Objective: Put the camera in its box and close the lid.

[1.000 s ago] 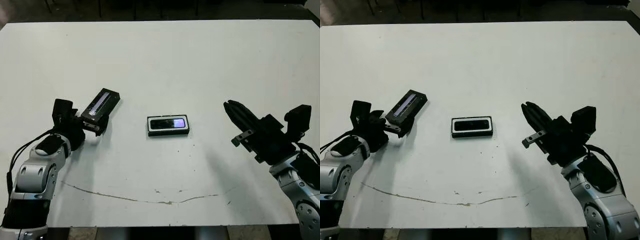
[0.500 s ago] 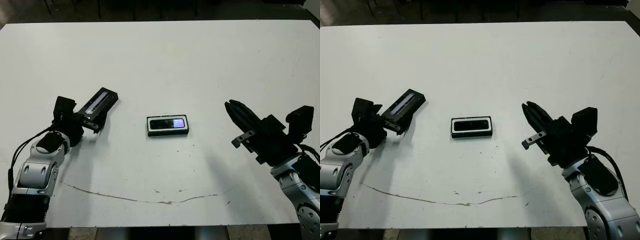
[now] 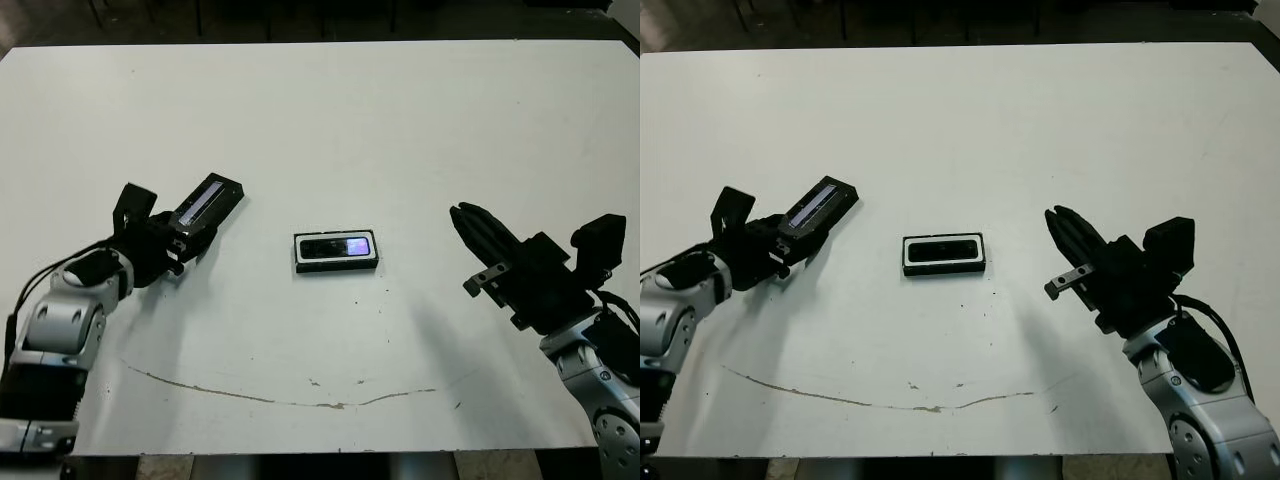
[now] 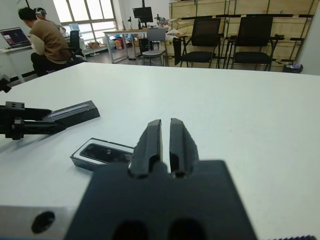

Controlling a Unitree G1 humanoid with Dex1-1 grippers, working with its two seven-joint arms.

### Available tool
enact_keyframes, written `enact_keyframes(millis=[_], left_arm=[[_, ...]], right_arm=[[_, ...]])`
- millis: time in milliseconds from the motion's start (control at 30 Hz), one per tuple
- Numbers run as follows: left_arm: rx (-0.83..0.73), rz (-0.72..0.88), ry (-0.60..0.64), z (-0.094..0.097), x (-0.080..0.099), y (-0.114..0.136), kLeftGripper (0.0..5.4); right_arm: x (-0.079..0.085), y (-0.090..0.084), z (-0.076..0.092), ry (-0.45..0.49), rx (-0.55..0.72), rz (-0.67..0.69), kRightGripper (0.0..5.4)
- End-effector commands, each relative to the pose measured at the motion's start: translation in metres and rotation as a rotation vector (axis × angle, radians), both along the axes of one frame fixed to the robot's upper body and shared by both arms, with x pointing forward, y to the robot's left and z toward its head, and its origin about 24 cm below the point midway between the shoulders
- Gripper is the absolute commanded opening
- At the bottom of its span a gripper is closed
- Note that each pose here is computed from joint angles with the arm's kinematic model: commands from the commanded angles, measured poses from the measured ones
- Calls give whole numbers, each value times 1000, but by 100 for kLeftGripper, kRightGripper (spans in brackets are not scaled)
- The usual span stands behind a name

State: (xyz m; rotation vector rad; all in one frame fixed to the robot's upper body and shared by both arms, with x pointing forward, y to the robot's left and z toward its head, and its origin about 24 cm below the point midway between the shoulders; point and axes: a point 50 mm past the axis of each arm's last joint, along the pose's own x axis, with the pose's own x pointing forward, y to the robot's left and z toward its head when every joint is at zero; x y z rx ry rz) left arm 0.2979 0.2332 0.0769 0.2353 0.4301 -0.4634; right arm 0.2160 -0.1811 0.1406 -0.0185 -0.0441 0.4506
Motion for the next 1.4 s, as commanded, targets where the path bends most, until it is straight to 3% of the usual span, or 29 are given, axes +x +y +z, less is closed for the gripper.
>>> enact_keyframes(millis=[33,233,500,633,767,1400], left_arm=[[20,-8,144,-26,-13,5,276],[18,-89,68,-7,-17,-5,276],[-69,-239,-106,35,-11,-16,276],[-82,-352,-154,46,-1,-21,276],[-80,-444,-122,44,8,-27,276],[-119,-636,68,22,31,-44,276]], right_arm=[[-1,-2,-6,28,-2,-9,0],[-1,-2,-8,29,-3,-19,0],[5,-8,-9,34,-102,-85,0],[20,-26,-29,69,-110,-97,0],[26,-32,-38,59,-96,-70,0],[26,-33,-43,29,-100,-54,0]])
